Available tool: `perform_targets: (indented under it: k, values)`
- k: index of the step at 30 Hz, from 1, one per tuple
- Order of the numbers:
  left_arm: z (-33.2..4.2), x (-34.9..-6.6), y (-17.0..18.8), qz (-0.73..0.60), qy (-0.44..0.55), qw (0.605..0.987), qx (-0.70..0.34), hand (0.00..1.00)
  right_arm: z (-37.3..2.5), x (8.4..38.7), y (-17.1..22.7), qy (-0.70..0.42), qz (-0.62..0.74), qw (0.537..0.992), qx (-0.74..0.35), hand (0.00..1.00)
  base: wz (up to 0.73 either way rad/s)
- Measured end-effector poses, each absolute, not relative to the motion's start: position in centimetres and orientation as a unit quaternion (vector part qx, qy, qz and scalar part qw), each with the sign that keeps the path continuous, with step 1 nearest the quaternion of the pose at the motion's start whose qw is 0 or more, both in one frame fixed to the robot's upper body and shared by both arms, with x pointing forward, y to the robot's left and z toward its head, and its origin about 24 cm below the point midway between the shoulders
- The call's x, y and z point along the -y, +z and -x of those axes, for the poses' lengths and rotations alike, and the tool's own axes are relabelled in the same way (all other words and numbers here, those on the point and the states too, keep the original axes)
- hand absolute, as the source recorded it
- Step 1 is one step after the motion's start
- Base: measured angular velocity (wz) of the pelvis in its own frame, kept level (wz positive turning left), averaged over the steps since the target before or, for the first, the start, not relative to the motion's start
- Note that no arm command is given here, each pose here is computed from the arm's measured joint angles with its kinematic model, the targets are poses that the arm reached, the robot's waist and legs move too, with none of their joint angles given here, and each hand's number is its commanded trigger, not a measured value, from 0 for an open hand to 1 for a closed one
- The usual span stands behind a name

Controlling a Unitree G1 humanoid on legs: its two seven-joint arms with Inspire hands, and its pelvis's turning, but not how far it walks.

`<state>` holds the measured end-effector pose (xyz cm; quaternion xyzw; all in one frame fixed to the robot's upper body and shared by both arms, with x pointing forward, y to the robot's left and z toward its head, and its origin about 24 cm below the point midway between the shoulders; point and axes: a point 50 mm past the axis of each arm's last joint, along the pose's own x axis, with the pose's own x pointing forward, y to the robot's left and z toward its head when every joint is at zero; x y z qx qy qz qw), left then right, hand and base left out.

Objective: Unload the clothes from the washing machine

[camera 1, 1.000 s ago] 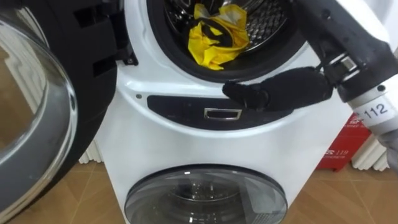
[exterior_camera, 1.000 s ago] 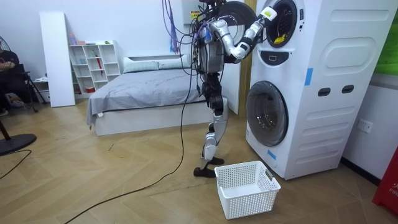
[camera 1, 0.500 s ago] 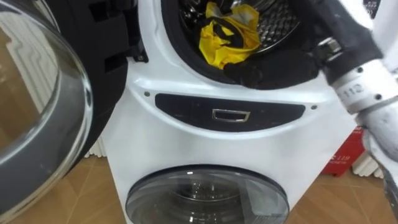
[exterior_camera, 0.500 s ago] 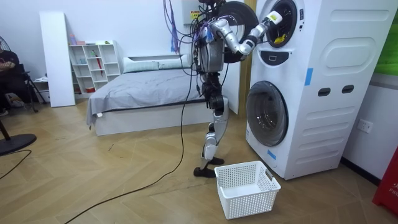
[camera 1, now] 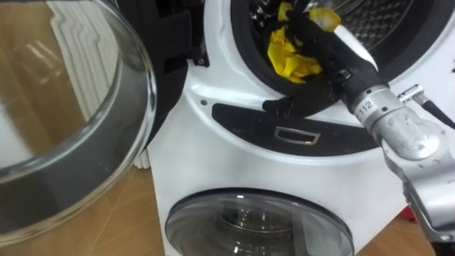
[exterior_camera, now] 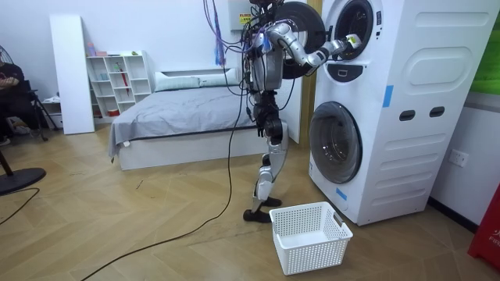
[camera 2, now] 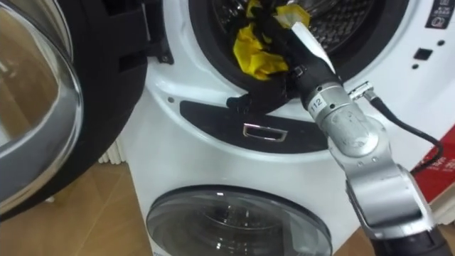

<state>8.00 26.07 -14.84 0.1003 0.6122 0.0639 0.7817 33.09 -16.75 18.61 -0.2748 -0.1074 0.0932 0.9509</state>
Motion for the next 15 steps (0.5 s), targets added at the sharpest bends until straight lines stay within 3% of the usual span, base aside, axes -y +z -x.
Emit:
perform_targets:
  k: [15]
  values:
    - [-8.53,-26.11,-14.51,-0.109,0.07,0.787,-0.603,0.0,-34.0,17.68,18.87,0.054,0.209,0.971,0.101,0.0,0.07]
